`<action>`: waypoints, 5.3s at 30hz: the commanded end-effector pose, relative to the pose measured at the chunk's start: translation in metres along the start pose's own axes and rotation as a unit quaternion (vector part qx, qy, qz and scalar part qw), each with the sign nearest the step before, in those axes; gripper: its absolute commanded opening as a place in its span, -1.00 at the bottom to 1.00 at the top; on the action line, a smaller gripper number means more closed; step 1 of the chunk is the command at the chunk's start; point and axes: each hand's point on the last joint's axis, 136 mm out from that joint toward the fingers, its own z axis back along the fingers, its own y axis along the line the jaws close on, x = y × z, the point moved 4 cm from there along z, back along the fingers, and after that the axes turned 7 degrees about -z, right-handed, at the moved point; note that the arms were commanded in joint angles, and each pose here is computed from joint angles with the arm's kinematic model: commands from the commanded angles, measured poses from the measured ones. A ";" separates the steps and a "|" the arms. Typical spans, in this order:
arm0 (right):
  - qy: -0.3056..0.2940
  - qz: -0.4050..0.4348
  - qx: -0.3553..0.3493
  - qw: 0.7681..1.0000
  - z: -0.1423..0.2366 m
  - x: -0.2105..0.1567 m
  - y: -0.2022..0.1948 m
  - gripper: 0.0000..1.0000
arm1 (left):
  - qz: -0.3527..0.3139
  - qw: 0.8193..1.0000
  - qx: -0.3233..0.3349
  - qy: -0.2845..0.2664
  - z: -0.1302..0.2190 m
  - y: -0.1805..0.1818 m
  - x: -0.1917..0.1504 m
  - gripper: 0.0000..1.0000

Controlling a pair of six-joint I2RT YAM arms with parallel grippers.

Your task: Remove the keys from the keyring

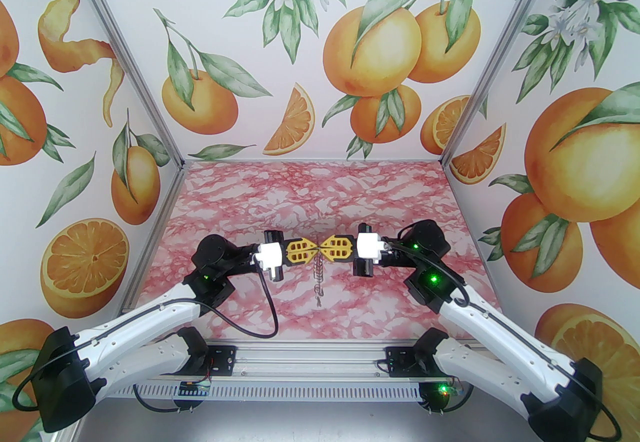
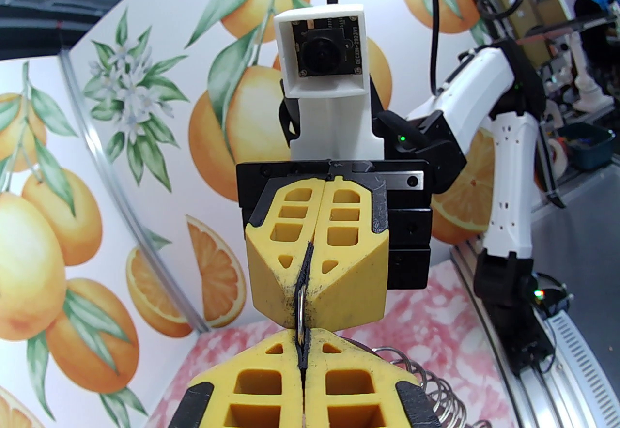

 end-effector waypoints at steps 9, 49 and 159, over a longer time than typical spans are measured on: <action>0.045 -0.052 -0.062 0.996 0.014 0.005 -0.002 -0.46 | -0.035 0.998 0.049 0.033 0.004 0.022 0.012 -1.00; 0.091 -0.440 -0.017 0.893 0.003 -0.017 -0.001 0.85 | 0.018 0.998 -0.039 0.044 -0.012 0.019 -0.004 -1.00; 0.096 -0.451 -0.026 0.887 0.020 0.001 0.017 0.50 | 0.020 0.997 -0.054 0.041 -0.018 0.025 -0.007 -1.00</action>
